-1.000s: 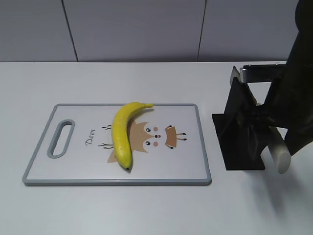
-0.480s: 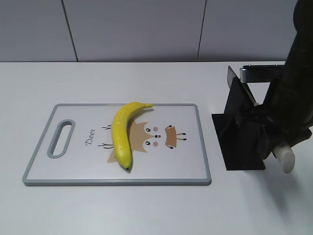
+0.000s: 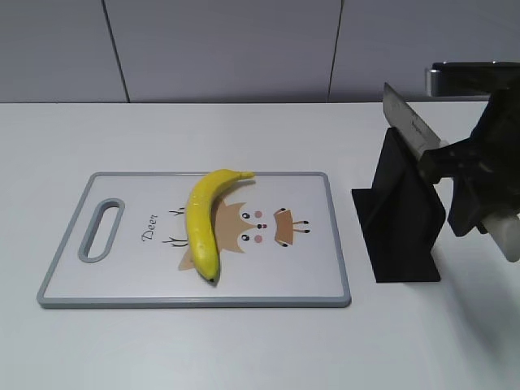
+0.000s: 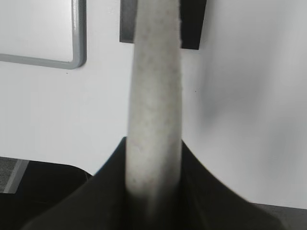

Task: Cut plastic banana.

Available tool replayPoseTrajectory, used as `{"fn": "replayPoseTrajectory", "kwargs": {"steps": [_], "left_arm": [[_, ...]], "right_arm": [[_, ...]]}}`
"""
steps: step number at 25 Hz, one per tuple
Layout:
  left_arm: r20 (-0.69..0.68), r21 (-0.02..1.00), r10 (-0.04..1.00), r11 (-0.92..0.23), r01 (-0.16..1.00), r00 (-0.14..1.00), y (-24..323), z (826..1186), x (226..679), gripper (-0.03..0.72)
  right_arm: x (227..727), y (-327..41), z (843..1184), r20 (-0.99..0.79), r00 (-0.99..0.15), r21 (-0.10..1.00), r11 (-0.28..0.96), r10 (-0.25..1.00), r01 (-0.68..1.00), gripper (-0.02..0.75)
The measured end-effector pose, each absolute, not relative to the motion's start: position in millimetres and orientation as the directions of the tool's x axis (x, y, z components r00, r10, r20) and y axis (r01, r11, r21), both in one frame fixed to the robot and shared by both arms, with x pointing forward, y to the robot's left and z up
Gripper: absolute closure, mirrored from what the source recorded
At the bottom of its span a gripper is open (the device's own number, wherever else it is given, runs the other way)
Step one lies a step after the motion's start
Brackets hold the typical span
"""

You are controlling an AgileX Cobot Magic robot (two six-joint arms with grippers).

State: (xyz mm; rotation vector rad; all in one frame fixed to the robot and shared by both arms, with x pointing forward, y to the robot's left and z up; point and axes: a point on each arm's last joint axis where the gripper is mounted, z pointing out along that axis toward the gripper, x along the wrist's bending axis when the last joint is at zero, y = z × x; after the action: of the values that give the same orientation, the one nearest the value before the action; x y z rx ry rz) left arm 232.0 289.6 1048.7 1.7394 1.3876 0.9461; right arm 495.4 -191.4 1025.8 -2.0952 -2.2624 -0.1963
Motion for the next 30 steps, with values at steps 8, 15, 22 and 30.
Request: {"fn": "replayPoseTrajectory", "kwargs": {"steps": [8, 15, 22, 30], "left_arm": [[0.114, 0.861, 0.980, -0.178, 0.477, 0.161, 290, 1051, 235, 0.099], [0.151, 0.820, 0.955, -0.265, 0.507, 0.254, 287, 1078, 264, 0.099], [0.208, 0.755, 0.880, -0.422, 0.503, 0.426, 282, 1108, 309, 0.099], [0.295, 0.630, 0.676, -0.669, 0.395, 0.675, 265, 1136, 391, 0.133]], "right_arm": [[481, -196, 1055, 0.131, -0.210, 0.137, 0.192, 0.969, 0.972, 0.559], [488, -193, 1096, 0.092, -0.443, 0.272, 0.405, 0.892, 0.873, 0.559], [494, -180, 1122, 0.016, -0.788, 0.411, 0.714, 0.616, 0.567, 0.559], [514, -172, 1096, -0.004, -0.893, 0.349, 0.837, 0.450, 0.420, 0.559]]}}
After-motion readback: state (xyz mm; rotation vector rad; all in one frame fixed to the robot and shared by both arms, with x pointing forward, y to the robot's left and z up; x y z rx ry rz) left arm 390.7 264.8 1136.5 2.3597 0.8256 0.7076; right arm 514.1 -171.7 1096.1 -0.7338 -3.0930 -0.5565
